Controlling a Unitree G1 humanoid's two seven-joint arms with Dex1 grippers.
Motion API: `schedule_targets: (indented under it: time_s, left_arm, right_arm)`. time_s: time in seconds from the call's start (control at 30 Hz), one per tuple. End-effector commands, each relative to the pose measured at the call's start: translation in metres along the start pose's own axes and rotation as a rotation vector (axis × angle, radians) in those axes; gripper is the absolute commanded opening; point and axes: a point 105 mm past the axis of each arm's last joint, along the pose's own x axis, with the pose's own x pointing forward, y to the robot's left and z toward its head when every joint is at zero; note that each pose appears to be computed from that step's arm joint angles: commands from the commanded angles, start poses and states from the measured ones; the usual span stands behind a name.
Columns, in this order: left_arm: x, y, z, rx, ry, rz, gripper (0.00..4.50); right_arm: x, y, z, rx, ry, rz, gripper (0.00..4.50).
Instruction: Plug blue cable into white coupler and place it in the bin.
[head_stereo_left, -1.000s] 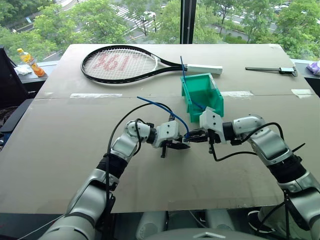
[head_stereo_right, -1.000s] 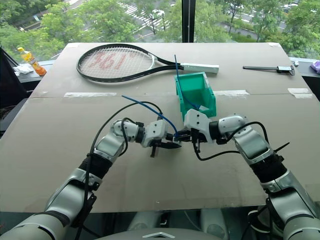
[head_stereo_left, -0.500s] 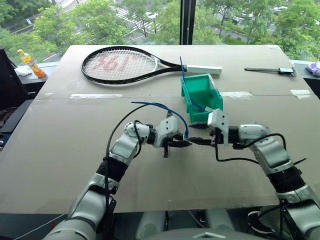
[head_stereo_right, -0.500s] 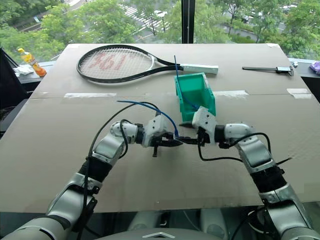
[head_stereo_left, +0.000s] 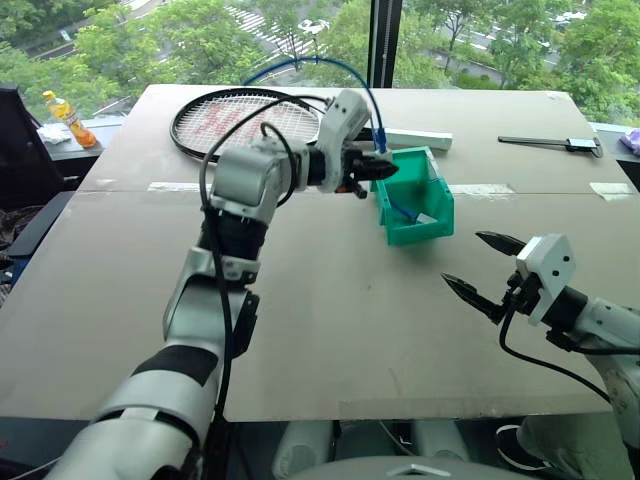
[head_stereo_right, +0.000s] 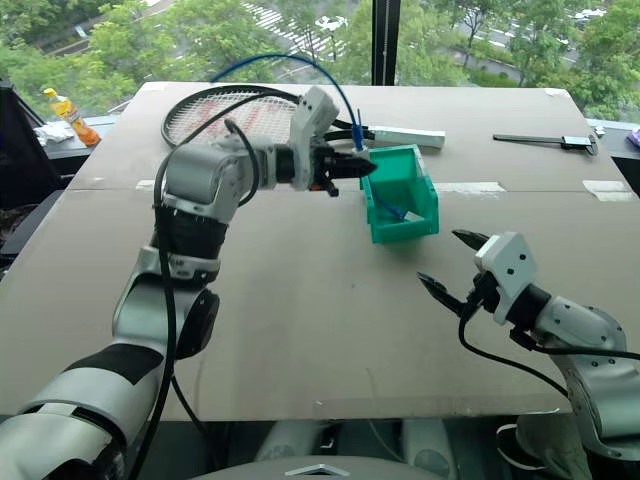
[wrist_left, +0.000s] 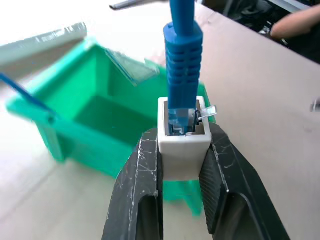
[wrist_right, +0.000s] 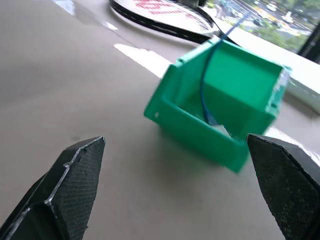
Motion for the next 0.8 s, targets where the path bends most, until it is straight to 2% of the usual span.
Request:
schedule_targets:
  time_s: [0.03,0.17,0.33,0.47,0.57,0.7,0.8]
  left_arm:
    - [0.019,0.009,-0.008,-0.05,0.054,0.038,0.38]
    - [0.038,0.013,-0.008,-0.07,0.088,0.09,0.38]
    - [0.043,0.01,0.0,-0.071,0.094,0.089,2.76]
    - [0.032,0.007,0.006,-0.135,0.11,0.048,4.43]
    - [0.014,0.006,0.011,-0.182,0.118,0.001,4.43]
    - [-0.024,-0.001,0.015,-0.204,0.048,-0.095,4.43]
    - [-0.058,0.001,-0.004,-0.064,-0.084,-0.039,4.43]
  right_arm:
    - [-0.01,-0.003,0.017,-0.051,-0.06,-0.102,4.46]
    - [-0.022,-0.001,0.01,-0.045,-0.033,-0.178,4.46]
    - [-0.028,0.006,0.009,-0.024,-0.035,-0.212,4.5]
    - [-0.027,0.006,0.01,-0.025,-0.038,-0.218,4.5]
    - [-0.025,0.005,0.01,-0.025,-0.047,-0.214,4.5]
    - [-0.02,-0.001,0.015,-0.018,-0.081,-0.204,4.5]
    - [-0.012,-0.01,0.019,-0.017,-0.11,-0.174,4.5]
